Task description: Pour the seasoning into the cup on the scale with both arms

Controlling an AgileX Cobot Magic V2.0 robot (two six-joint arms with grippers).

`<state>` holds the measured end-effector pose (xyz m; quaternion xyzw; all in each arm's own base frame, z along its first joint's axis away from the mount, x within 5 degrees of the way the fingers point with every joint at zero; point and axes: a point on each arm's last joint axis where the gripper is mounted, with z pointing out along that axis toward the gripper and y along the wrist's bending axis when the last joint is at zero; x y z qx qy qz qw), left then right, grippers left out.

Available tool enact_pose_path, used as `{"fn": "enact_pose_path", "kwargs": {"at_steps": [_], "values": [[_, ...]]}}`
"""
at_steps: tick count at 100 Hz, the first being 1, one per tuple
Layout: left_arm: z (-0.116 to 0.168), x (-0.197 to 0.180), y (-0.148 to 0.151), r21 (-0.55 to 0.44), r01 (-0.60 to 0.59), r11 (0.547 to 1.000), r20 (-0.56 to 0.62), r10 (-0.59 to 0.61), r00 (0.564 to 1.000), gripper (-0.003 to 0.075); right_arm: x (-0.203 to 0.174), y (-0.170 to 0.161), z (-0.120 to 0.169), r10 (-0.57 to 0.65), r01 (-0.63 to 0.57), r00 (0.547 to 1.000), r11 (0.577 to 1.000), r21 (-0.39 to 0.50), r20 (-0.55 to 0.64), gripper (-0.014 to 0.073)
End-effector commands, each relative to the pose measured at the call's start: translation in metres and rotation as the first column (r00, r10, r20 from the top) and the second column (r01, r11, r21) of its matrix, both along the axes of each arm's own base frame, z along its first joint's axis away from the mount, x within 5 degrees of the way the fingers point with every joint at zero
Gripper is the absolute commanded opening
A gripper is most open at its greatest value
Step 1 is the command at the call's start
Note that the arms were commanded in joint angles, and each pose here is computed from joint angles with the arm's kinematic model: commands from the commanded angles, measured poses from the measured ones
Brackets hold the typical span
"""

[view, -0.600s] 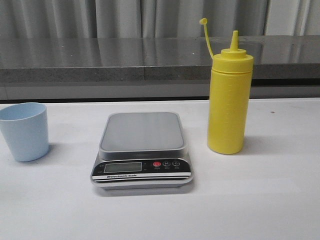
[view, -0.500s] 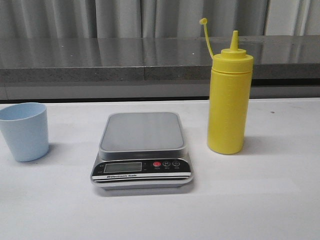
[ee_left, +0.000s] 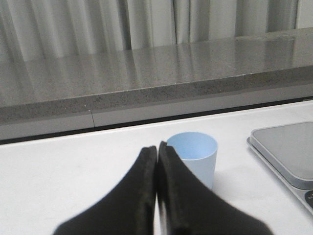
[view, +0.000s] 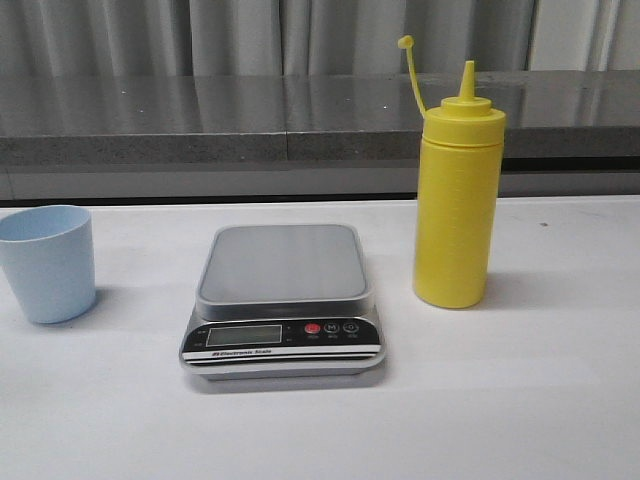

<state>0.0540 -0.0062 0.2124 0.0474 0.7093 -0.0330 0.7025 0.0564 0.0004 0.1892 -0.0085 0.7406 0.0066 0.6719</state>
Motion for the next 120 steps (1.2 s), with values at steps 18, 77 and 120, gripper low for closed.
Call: {"fn": "enact_pose_path", "kwargs": {"at_steps": [18, 77, 120], "values": [[0.060, 0.013, -0.002, -0.121, 0.007, 0.993, 0.030, -0.003, 1.000, -0.0018, -0.001, 0.001, 0.008, 0.007, -0.007, 0.995, 1.000, -0.006, 0.096, -0.0120], [0.119, 0.165, -0.025, -0.131, -0.018, 0.991, -0.559, -0.059, 0.827, -0.0018, -0.001, 0.001, 0.008, 0.007, -0.007, 0.995, 1.000, -0.006, 0.096, -0.0120], [0.084, 0.224, -0.032, -0.114, -0.039, 0.993, -0.701, -0.053, 0.711, -0.0014, -0.001, 0.001, 0.008, 0.007, -0.007, 0.995, 1.000, -0.006, 0.096, -0.0120]]}}
